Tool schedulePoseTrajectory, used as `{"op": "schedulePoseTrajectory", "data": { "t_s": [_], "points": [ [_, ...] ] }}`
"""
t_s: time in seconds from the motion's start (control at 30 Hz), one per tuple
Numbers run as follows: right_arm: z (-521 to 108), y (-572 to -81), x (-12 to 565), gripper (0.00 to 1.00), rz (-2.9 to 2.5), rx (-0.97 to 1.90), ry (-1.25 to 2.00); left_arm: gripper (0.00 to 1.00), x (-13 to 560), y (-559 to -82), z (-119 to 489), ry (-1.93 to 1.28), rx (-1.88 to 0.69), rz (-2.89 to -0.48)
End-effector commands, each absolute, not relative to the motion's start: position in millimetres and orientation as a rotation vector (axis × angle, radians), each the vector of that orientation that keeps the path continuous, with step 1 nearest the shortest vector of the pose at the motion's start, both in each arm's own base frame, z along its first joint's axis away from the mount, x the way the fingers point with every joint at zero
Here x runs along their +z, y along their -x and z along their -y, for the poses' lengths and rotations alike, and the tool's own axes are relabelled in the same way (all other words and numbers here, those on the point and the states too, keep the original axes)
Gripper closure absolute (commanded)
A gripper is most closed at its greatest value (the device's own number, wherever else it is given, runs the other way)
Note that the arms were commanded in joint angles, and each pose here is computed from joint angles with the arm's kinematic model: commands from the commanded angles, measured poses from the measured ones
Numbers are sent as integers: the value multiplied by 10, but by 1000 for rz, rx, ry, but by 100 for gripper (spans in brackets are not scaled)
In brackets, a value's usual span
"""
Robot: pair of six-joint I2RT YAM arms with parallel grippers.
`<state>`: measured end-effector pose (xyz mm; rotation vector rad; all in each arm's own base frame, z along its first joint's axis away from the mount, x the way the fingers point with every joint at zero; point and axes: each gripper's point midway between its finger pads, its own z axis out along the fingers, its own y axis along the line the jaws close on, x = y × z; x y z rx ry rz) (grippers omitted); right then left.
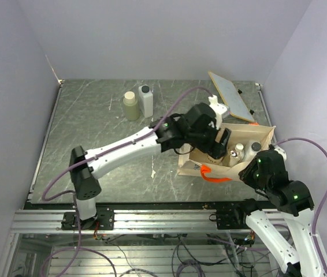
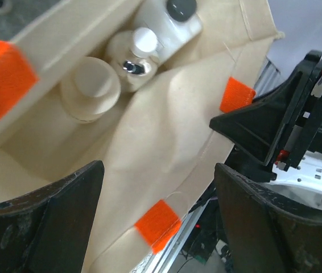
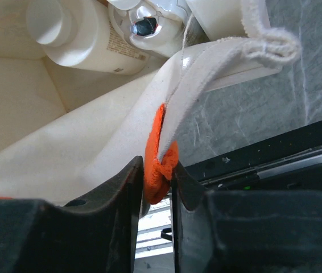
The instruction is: Take the personal care products out of the canvas bag
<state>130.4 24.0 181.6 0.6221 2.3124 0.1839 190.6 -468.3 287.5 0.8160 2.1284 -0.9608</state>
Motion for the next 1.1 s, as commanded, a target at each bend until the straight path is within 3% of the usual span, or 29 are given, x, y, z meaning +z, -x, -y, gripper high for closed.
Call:
{"op": "schedulePoseTrajectory", "data": {
  "t_s": [0.0,0.1,0.3,0.4,0.6,1.07],
  "points": [
    [-157,-1200,1703,80,-2361,111,-585,11,2925,-1799,4876,-905,-912,-2081],
    [-174,-1215,1679,88,-2362,119,-567,11,2763,-1810,4973,-937,-843,-2090],
    [-201,-1213,1704,86,-2345,151,-539,15,2379,-2092,4938,-822,-620,-2166],
    [-189,-1218,1702,92,-2329,151,-550,10,2239,-2175,4970,-814,-559,-2180],
    [-203,-1230,1709,89,-2331,157,-532,2,1870,-2234,5107,-843,-499,-2230],
    [-224,-1240,1720,89,-2326,172,-507,1,1174,-2571,5255,-855,-348,-2282]
  ]
}}
